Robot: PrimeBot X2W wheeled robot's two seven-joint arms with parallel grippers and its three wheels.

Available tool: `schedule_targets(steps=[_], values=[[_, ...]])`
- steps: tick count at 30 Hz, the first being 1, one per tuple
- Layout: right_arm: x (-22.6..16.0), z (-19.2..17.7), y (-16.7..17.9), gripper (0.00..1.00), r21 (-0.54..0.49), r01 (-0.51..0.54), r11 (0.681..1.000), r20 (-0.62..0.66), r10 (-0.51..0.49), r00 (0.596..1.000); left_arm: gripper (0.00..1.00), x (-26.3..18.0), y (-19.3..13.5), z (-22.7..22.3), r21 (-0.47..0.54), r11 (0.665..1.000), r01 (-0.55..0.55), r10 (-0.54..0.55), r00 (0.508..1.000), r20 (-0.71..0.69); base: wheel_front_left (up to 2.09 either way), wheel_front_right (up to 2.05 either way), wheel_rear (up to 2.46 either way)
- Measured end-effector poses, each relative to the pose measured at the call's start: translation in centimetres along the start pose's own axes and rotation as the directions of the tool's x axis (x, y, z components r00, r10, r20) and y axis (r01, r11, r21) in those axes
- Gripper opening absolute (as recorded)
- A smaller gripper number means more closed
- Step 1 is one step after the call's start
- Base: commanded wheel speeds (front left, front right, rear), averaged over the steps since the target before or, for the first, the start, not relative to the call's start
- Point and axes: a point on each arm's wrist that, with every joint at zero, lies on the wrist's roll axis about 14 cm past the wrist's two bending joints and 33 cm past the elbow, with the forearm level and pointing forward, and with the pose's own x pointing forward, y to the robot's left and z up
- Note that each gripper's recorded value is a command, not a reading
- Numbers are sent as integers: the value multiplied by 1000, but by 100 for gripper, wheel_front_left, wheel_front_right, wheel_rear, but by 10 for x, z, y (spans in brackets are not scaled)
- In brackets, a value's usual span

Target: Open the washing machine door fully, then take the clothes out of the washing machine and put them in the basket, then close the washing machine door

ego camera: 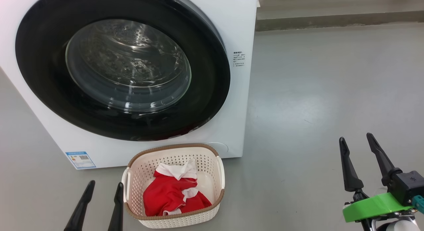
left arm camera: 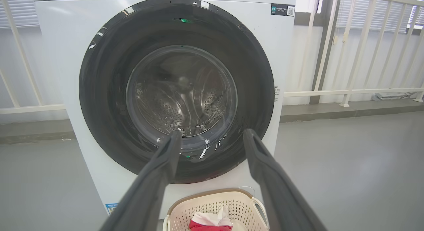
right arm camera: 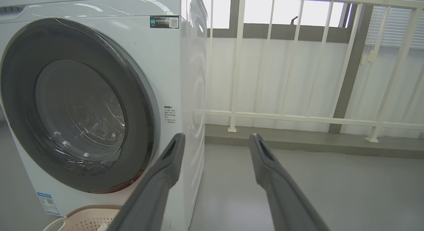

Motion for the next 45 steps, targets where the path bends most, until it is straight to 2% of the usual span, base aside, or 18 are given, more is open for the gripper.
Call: schedule_targets(steps=[10, 11, 18, 32, 45], values=[[-3, -5, -3, 100, -1, 10, 1000, -16, -10, 1000, 100, -5, -2, -7, -26, 1000, 5, -5, 1000, -22, 0, 0, 0], [-3, -6, -3, 0, 0, 10, 1000, -20, -10, 1000, 0, -5, -2, -8, -27, 1000, 7, -8, 1000, -27, 0, 0, 0], [-24, -46, -3, 0, 34, 38, 999, -155, -32, 987, 0, -13, -6, -35, -72, 997, -12, 4, 993, -118, 0, 0, 0], [-24, -50, -8, 0, 188, 103, 977, -177, -69, 982, 0, -14, -1, -45, -216, 974, -73, 39, 987, -156, 0, 0, 0], [-25, -57, -12, 0, 327, 159, 932, -212, -92, 973, 0, -14, 4, -53, -360, 923, -137, 68, 978, -198, 0, 0, 0]])
